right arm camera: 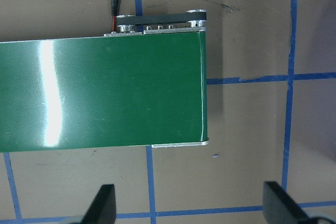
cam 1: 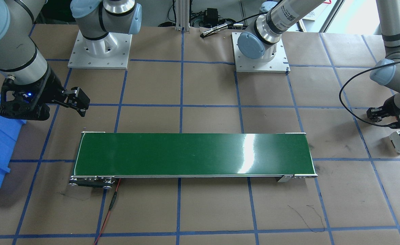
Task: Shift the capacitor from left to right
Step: 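Close the left gripper on the brown capacitor and lift it, then carry the capacitor with the left gripper over the conveyor's near end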
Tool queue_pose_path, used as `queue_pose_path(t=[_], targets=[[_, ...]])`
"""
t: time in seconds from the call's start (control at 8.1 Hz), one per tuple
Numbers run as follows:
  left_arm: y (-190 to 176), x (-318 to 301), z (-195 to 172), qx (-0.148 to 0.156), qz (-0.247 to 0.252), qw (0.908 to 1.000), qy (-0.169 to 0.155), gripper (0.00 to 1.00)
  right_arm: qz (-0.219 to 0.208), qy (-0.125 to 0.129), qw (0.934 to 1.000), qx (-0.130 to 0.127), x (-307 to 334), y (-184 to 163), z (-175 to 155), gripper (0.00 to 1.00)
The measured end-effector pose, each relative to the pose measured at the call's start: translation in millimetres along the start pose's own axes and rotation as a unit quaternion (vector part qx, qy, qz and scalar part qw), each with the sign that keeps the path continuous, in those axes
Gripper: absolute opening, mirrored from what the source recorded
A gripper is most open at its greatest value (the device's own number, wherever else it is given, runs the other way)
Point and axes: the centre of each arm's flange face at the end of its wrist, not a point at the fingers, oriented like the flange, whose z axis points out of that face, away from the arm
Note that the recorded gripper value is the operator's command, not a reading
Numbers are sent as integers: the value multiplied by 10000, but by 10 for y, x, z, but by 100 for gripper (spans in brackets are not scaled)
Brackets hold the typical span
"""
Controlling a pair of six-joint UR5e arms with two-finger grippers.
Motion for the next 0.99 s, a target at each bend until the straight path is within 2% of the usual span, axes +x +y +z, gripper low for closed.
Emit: queue_pose_path(t=[0.12, 0.37, 0.62, 0.99], targets=[[21, -21, -74, -4, -79, 9999, -83, 16, 0, 0, 10000, 0, 0, 0, 0, 100], [106, -54, -424, -58, -295, 9984, -476, 14, 0, 0, 10000, 0, 0, 0, 0, 100], [112, 93, -904, 89, -324, 9968, -719, 13, 0, 0, 10000, 0, 0, 0, 0, 100], [-24, 529, -1480, 481, -265, 9951, -823, 13, 0, 0, 10000, 0, 0, 0, 0, 100]])
